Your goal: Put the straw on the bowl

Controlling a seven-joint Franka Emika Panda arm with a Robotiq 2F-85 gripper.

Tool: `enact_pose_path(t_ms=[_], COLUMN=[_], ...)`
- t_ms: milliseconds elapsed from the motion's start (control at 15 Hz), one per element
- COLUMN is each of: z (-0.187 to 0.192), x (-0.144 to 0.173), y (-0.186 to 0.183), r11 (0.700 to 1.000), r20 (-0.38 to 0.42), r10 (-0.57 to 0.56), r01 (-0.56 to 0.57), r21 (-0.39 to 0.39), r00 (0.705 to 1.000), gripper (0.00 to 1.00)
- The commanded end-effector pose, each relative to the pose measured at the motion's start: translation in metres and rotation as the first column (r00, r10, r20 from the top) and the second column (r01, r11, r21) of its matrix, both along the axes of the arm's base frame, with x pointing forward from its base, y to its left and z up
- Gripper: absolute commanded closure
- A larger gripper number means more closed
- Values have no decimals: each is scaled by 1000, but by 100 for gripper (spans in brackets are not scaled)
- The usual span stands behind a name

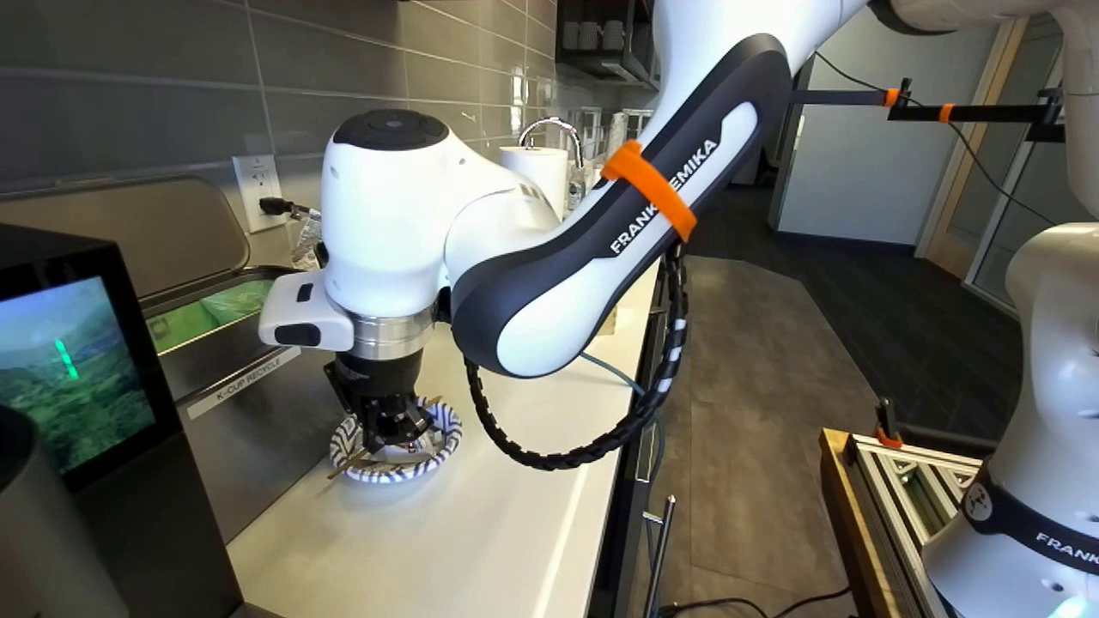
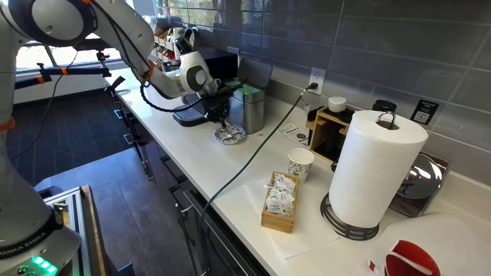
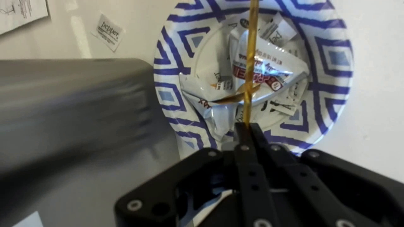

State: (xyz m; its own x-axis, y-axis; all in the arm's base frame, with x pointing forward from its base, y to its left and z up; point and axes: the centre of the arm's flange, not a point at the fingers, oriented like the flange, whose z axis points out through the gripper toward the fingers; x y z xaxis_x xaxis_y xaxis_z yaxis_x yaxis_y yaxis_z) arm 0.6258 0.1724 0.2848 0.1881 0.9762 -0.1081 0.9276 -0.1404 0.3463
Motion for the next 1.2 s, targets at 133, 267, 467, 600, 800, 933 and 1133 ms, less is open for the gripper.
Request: enact_pose_path(t_ms=[133,267,467,600,800,933,1133], z=[-14,11,56,90,139,145,163], x=[-5,12,43,62,83,62,61], y=[10,-25,-91,-144,-226,-230,-247], r11=[998,996,989,977,937,924,903], r20=[25,43,112,148,127,18,-44], r10=[-64,-84,-150,-214,-348,-348,-294], r01=[65,84,150,212,342,340,292], r21=[-7,-7,7,26,69,173,314], r00=[998,996,982,966,929,937,955], gripper=[57,42,19,4,0,0,0])
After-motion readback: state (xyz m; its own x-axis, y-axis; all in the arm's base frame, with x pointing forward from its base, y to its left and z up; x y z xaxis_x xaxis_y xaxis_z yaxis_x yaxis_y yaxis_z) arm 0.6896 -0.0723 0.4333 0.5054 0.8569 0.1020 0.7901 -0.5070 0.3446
